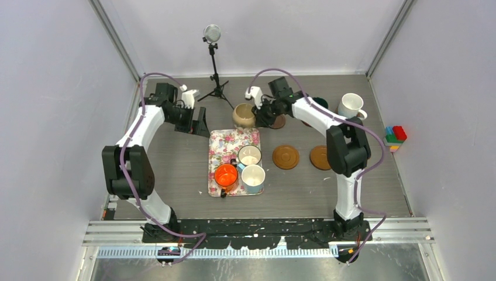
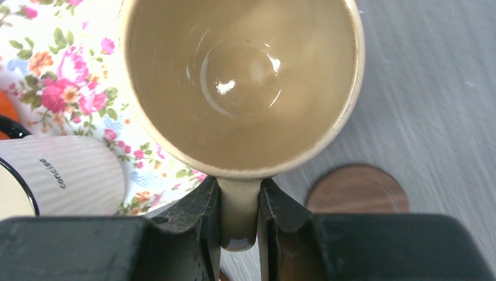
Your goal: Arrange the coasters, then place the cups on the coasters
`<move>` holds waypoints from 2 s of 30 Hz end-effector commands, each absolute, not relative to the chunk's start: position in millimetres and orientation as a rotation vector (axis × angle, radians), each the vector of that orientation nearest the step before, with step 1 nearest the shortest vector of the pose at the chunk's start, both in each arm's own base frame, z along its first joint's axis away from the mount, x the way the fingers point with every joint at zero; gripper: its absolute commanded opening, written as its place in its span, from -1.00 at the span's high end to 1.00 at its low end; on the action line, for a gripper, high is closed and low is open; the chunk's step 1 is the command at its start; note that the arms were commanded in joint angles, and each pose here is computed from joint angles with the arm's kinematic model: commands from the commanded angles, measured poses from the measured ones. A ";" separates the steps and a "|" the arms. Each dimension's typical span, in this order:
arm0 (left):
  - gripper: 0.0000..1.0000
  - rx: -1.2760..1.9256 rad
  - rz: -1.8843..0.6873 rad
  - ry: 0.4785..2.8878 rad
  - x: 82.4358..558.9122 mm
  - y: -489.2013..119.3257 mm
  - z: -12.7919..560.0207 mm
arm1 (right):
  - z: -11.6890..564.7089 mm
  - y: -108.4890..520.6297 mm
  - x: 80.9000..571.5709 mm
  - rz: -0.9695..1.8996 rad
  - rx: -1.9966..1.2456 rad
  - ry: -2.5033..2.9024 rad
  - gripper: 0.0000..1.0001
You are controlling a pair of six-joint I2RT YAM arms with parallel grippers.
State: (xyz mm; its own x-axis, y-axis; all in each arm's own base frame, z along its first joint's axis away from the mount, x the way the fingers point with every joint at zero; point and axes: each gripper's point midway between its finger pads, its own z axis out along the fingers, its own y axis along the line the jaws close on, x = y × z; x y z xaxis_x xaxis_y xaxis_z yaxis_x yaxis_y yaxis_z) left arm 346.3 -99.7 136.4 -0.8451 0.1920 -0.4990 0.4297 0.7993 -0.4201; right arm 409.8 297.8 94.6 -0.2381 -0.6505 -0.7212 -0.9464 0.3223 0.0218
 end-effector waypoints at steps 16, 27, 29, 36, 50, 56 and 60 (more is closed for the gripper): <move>-1.00 0.440 -0.712 2.471 342.0 -98.0 164.9 | 158.3 204.4 466.9 0.361 -0.957 1.984 0.99; -0.99 0.429 -0.699 2.479 343.5 -96.4 162.9 | 133.1 186.8 478.3 0.290 -0.955 1.991 0.99; -0.99 0.425 -0.698 2.487 343.6 -96.0 162.0 | 128.6 184.6 478.9 0.290 -0.952 2.000 0.99; -0.99 0.430 -0.702 2.491 342.3 -96.3 161.0 | 119.7 177.9 479.3 0.297 -0.944 2.022 0.99; -0.99 0.428 -0.705 2.498 342.2 -96.3 159.4 | 101.7 175.0 472.4 0.313 -0.956 2.064 0.88; -0.99 0.426 -0.704 2.504 342.3 -95.8 157.9 | 97.6 173.7 468.4 0.314 -0.967 2.078 0.49; -0.99 0.425 -0.703 2.508 342.1 -95.6 157.5 | 97.5 172.8 466.1 0.315 -0.968 2.083 0.06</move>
